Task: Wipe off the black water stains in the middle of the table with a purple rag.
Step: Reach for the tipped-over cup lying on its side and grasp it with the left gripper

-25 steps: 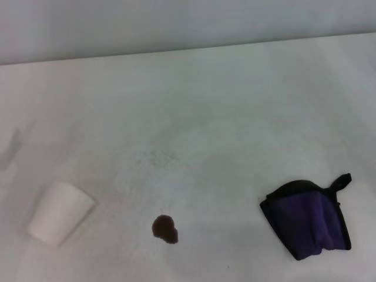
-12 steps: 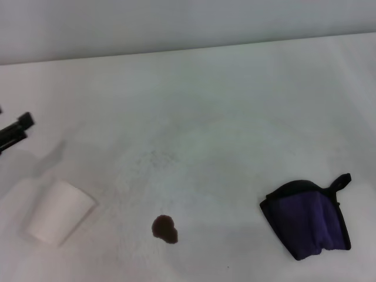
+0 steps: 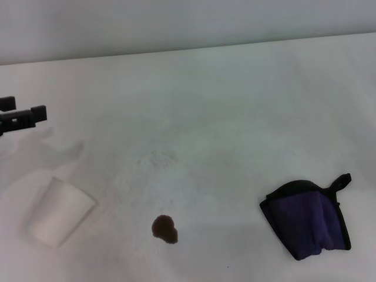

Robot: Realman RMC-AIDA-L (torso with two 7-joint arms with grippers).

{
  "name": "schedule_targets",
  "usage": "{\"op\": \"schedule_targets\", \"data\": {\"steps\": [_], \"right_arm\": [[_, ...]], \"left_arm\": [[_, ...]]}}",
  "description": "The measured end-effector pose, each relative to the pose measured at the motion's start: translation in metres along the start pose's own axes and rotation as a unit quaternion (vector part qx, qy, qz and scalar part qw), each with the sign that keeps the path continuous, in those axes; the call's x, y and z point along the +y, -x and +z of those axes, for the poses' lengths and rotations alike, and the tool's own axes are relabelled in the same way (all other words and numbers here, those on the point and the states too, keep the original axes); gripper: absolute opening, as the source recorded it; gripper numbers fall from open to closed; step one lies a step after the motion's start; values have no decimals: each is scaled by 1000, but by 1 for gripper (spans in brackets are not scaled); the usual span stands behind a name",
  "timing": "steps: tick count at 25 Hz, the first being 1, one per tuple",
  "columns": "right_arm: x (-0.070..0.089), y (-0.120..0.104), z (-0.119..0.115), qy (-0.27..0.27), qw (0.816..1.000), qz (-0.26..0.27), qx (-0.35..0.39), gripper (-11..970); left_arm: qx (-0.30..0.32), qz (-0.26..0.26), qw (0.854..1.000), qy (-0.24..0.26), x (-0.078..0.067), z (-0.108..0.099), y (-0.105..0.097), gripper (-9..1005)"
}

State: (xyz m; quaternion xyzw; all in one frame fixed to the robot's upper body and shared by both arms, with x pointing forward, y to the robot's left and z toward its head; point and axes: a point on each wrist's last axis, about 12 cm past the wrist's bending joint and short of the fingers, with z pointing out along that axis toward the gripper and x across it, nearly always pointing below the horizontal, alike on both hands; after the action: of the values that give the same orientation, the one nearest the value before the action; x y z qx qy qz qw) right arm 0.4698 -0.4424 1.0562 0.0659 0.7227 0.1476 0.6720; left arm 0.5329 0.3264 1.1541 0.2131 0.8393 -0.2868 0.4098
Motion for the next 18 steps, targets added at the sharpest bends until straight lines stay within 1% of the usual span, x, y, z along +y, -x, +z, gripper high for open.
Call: {"op": "schedule_targets", "data": {"steps": [4, 8, 11, 13, 14, 15, 16, 18], "right_arm": [[0, -3, -2, -4, 1000, 7, 0, 857], [3, -8, 1, -1, 1000, 18, 3, 857], [7, -11, 5, 4, 1000, 24, 4, 858], [9, -13, 6, 6, 1000, 27, 5, 858], [10, -14, 6, 6, 1000, 28, 5, 857], [10, -15, 6, 6, 1000, 29, 6, 857], [10, -15, 6, 6, 1000, 30, 7, 857], [10, -17, 5, 6, 999, 32, 8, 857]], "left_arm": [[97, 0, 995, -9, -6, -6, 29, 893], [184, -23, 982, -31, -9, -10, 43, 892], [227, -37, 973, -31, -9, -15, 45, 892], [259, -43, 965, -17, -8, -16, 44, 893], [259, -43, 965, -17, -8, -16, 44, 893], [276, -44, 960, -8, -7, -14, 43, 893], [308, -41, 950, 11, -7, -8, 38, 893], [321, -36, 946, 19, -7, -5, 35, 892]]}}
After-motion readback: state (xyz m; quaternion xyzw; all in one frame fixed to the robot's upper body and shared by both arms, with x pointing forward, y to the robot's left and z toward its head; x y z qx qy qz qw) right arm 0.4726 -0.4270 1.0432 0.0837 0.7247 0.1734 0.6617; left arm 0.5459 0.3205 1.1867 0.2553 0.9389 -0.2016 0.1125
